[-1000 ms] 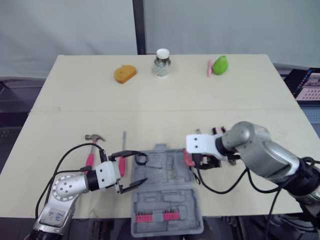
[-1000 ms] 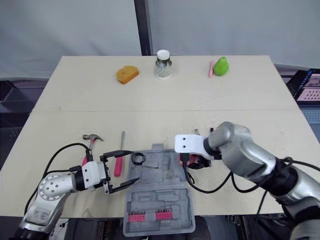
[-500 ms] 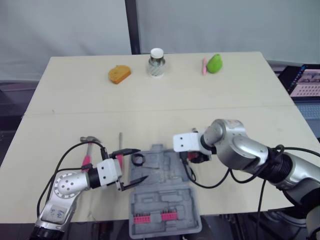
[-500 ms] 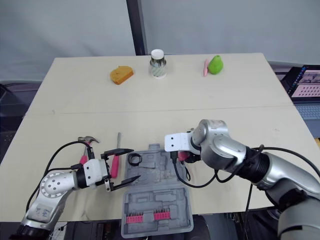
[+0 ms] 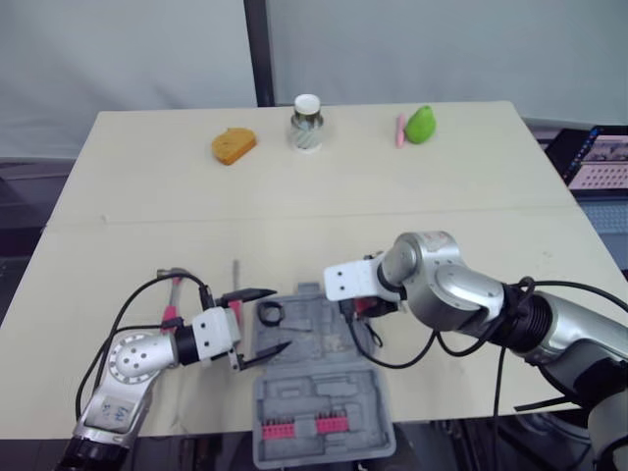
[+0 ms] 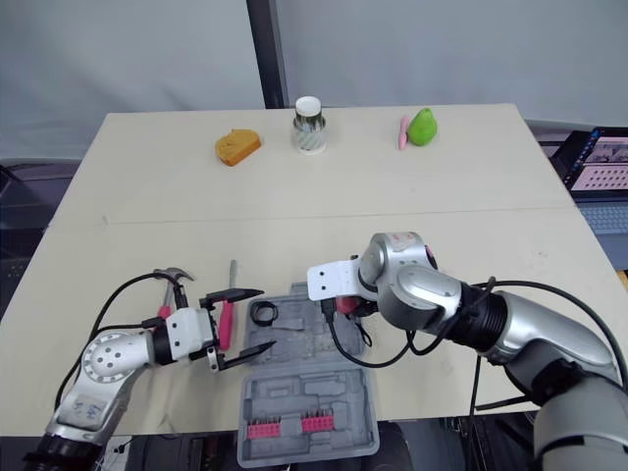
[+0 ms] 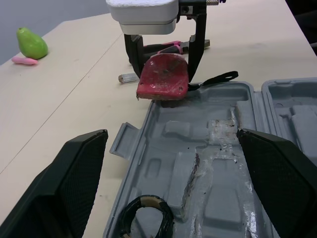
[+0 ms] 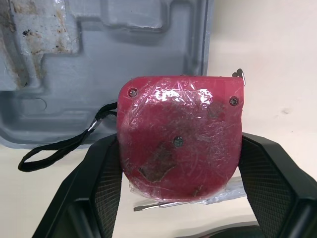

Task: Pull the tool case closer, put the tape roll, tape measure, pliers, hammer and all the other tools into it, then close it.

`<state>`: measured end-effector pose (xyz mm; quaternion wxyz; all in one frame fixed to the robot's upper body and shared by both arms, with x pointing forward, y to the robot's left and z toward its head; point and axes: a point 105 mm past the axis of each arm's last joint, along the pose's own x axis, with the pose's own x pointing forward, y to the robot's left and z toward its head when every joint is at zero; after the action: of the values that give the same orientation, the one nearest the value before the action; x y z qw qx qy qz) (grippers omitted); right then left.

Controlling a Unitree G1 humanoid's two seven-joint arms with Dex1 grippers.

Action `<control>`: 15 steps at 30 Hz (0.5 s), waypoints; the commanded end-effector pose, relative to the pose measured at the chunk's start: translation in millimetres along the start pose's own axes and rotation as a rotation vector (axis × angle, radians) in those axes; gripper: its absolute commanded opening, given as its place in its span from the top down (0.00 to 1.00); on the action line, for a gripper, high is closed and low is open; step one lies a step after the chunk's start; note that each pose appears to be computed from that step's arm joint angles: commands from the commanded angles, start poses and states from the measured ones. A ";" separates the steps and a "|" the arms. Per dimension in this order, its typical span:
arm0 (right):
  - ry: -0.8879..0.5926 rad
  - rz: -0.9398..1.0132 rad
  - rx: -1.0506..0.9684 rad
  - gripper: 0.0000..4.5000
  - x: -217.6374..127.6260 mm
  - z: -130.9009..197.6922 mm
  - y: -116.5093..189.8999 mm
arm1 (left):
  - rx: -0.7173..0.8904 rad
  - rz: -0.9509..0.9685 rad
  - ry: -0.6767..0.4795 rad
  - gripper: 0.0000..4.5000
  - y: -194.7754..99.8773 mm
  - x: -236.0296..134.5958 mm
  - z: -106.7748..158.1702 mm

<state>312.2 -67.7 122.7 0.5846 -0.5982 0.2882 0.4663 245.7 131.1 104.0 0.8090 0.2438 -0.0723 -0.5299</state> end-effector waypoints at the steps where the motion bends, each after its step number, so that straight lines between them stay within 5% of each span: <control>1: -0.032 -0.011 -0.056 0.35 -4.4 14.5 1.2 | 0.015 -0.009 -0.021 0.00 -2.6 2.7 7.2; 15: -0.054 0.040 -0.081 0.35 11.4 23.4 15.5 | 0.012 -0.007 -0.017 0.00 -2.8 4.3 9.4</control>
<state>298.3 -48.6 103.6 0.5590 -0.5956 0.2796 0.5046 246.1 129.0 103.1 0.8110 0.2388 -0.0637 -0.5303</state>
